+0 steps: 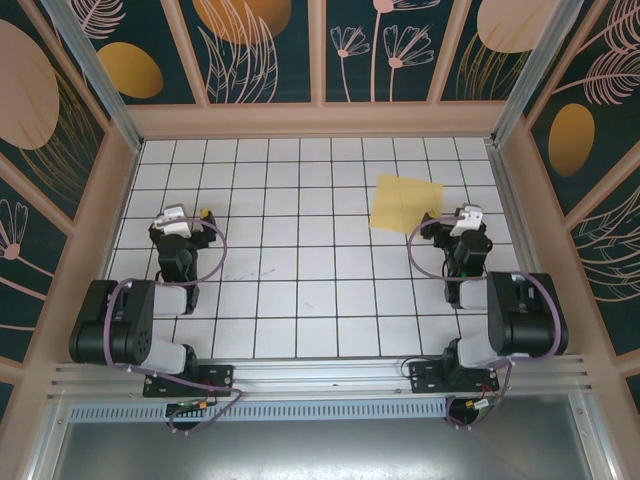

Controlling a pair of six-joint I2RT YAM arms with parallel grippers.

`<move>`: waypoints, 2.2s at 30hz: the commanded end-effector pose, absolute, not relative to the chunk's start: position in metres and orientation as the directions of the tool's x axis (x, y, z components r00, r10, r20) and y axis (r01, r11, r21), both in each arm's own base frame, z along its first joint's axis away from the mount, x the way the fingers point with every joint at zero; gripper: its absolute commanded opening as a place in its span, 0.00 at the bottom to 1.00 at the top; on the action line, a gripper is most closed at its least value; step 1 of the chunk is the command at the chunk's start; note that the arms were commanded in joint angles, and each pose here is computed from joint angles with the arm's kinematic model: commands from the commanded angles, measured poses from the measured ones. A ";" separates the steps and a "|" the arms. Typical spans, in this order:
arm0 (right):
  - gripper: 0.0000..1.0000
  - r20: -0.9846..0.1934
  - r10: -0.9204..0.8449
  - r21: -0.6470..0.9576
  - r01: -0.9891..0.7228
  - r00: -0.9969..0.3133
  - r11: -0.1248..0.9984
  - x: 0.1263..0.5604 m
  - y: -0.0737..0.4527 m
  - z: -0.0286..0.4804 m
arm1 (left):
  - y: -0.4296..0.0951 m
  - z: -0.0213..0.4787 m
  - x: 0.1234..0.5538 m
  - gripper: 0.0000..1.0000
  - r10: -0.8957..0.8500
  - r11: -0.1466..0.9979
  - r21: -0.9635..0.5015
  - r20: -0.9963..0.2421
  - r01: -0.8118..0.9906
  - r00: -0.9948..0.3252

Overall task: Fold a paper plane with a square sheet of paper (pick it up from the middle)
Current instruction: Move the square sheet of paper to the center of the table.

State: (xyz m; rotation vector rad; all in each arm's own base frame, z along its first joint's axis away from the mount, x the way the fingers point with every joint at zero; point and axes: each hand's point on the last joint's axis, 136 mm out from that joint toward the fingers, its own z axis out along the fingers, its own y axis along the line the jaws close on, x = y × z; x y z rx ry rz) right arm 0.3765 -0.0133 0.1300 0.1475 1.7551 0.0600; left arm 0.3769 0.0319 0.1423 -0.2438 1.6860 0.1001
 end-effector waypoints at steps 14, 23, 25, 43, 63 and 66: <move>0.99 -0.642 0.535 0.447 0.299 -0.549 0.843 0.429 0.007 0.151 | 0.008 0.194 0.420 0.99 -0.492 0.868 -0.426 -0.805 -0.255 -0.331; 0.93 -0.416 0.521 0.567 0.236 -0.746 0.790 0.469 0.059 0.097 | -0.014 0.181 0.421 0.98 -0.514 0.855 -0.485 -0.748 -0.184 -0.420; 0.91 -0.383 0.495 0.563 0.228 -0.780 0.795 0.476 0.073 0.082 | -0.019 0.177 0.421 0.98 -0.516 0.851 -0.495 -0.734 -0.173 -0.441; 0.88 -0.235 0.303 0.371 0.203 -0.924 0.906 0.433 0.144 0.001 | -0.030 0.160 0.412 0.99 -0.531 0.832 -0.531 -0.681 -0.159 -0.504; 0.97 -0.250 -0.017 0.211 -0.072 -0.968 0.975 0.301 0.201 0.062 | -0.051 0.130 0.414 0.99 -0.581 0.768 -0.623 -0.578 -0.150 -0.573; 0.99 -0.239 -0.037 0.154 -0.075 -0.970 0.985 0.308 0.181 0.054 | -0.054 0.127 0.412 0.98 -0.578 0.766 -0.626 -0.570 -0.147 -0.584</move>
